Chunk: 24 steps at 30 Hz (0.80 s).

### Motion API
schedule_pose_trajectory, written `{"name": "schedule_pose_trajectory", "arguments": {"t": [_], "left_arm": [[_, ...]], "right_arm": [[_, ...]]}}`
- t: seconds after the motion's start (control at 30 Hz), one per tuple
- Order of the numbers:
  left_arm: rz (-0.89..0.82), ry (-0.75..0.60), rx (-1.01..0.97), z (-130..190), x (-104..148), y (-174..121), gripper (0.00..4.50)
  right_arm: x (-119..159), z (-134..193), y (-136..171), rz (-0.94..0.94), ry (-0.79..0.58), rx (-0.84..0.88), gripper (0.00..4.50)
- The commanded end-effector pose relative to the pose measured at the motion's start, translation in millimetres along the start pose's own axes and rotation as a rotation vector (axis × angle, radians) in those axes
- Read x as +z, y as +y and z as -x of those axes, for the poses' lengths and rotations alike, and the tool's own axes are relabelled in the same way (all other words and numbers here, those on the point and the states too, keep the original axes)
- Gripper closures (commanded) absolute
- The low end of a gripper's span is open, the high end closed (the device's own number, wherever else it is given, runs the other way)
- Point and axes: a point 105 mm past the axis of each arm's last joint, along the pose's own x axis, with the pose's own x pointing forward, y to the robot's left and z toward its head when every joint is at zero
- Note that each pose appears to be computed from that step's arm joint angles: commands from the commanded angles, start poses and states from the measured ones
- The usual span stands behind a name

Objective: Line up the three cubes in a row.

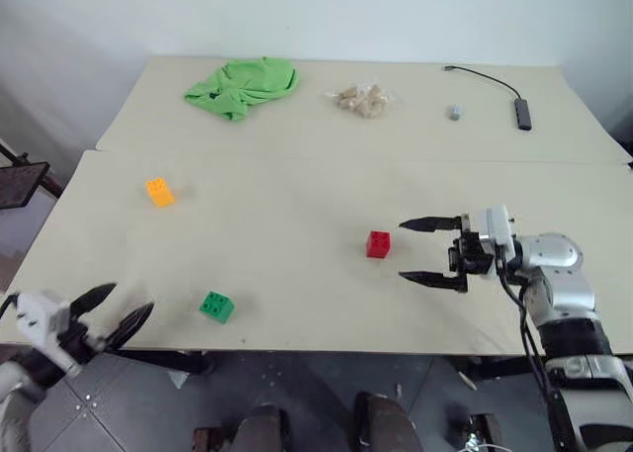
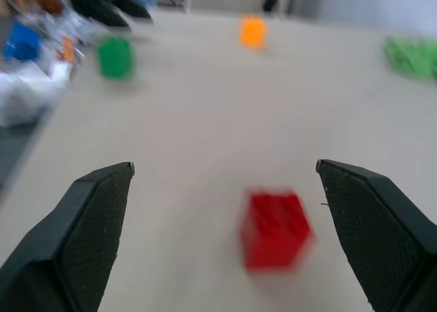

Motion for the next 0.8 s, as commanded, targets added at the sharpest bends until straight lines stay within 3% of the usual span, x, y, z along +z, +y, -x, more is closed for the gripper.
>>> {"name": "schedule_pose_trajectory", "arguments": {"t": [0.03,0.37,0.53,0.63,0.8], "left_arm": [[-0.029,0.008,-0.085,6,-1,-19,0.0],[-0.053,-0.144,-0.253,-48,32,-93,0.0],[-0.03,-0.177,-0.189,-74,24,-96,0.0],[-0.035,-0.191,-0.182,-82,26,-95,0.6],[-0.098,-0.168,-0.263,-80,34,-89,2.09]], "right_arm": [[0,-5,15,0.04,-0.028,0.1,0.01],[-12,-9,16,0.001,-0.053,0.066,0.01],[-11,-11,14,-0.014,-0.056,0.056,0.01],[-10,-13,14,-0.012,-0.057,0.053,0.0],[-10,-10,12,-0.005,-0.049,0.019,0.0]]}}
